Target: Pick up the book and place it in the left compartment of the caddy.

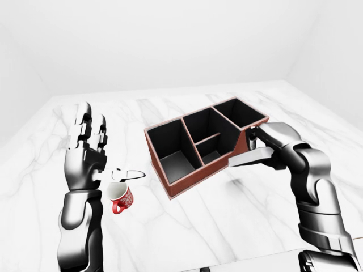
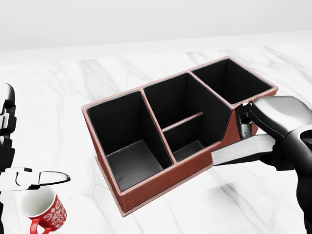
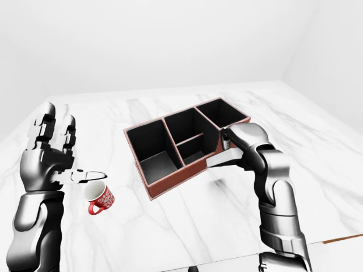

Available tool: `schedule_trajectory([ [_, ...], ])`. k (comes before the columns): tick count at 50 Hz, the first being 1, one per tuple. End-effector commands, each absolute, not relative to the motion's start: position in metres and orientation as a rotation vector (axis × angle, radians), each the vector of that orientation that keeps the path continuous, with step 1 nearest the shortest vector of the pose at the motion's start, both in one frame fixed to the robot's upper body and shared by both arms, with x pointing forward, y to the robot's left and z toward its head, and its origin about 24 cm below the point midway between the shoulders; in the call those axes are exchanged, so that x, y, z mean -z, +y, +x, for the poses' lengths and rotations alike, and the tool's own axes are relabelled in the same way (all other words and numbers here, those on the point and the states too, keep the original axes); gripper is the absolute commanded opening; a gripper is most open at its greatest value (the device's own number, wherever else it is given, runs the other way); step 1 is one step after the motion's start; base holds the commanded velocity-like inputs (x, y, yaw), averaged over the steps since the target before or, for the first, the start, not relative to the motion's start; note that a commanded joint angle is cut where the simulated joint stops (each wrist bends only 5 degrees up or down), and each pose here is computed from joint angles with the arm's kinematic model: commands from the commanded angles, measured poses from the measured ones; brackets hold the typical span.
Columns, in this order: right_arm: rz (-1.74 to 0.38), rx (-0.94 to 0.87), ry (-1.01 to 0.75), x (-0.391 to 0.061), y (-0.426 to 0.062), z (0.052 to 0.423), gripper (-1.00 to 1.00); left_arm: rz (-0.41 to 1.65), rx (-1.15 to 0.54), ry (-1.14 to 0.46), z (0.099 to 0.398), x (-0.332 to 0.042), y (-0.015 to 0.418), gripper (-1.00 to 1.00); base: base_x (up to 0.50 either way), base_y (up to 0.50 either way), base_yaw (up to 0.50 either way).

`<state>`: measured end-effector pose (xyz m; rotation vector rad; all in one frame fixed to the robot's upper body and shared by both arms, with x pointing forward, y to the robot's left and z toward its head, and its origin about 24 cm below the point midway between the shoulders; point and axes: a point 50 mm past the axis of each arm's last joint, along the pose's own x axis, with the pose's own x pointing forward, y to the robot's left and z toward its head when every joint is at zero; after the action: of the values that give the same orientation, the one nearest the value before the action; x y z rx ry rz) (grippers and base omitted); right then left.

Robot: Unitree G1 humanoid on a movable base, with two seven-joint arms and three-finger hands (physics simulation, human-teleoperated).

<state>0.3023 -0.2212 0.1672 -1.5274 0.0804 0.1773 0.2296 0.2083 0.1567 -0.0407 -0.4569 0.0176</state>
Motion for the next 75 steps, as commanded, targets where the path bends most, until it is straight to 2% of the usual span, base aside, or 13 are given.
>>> schedule_trajectory([
  [1, -1.503, -0.097, -0.144, -0.203, -0.197, 0.281, -1.00, -0.055, -0.030, -0.435, 0.230, -0.152, 0.213, 1.00, 0.00, 0.00, 0.00],
  [7, -1.482, -0.110, -0.244, -0.221, -0.180, 0.272, -1.00, -0.059, -0.033, -0.430, 0.230, -0.150, 0.214, 1.00, 0.00, 0.00, 0.00],
  [18, -1.614, -0.371, -0.562, -0.241, -0.125, 0.243, -1.00, -0.069, -0.041, -0.412, 0.231, -0.146, 0.217, 1.00, 0.00, 0.00, 0.00],
  [21, -1.601, -0.363, -0.628, -0.253, -0.115, 0.245, -1.00, -0.072, -0.039, -0.419, 0.230, -0.147, 0.217, 1.00, 0.00, 0.00, 0.00],
  [25, -1.504, -0.243, -0.687, -0.282, -0.103, 0.262, -1.00, -0.071, -0.036, -0.452, 0.227, -0.155, 0.218, 1.00, 0.00, 0.00, 0.00],
  [27, -1.434, -0.170, -0.676, -0.295, -0.101, 0.274, -1.00, -0.071, -0.035, -0.453, 0.226, -0.155, 0.217, 1.00, 0.00, 0.00, 0.00],
  [31, -1.346, -0.137, -0.664, -0.307, -0.092, 0.287, -1.00, -0.072, -0.039, -0.462, 0.225, -0.156, 0.219, 1.00, 0.00, 0.00, 0.00],
  [40, -1.325, -0.225, -0.582, -0.306, -0.070, 0.316, -1.00, -0.083, -0.040, -0.460, 0.224, -0.155, 0.221, 1.00, 0.00, 0.00, 0.00],
  [54, -1.498, -0.431, -0.573, -0.298, -0.017, 0.342, -1.00, -0.094, -0.055, -0.458, 0.219, -0.154, 0.227, 1.00, 0.00, 0.00, 0.00],
  [65, -1.541, -0.455, -0.584, -0.302, 0.004, 0.341, -1.00, -0.100, -0.060, -0.449, 0.220, -0.152, 0.229, 1.00, 0.00, 0.00, 0.00],
  [75, -1.618, -0.462, -0.487, -0.292, 0.004, 0.354, -1.00, -0.103, -0.066, -0.432, 0.221, -0.148, 0.231, 1.00, 0.00, 0.00, 0.00],
])
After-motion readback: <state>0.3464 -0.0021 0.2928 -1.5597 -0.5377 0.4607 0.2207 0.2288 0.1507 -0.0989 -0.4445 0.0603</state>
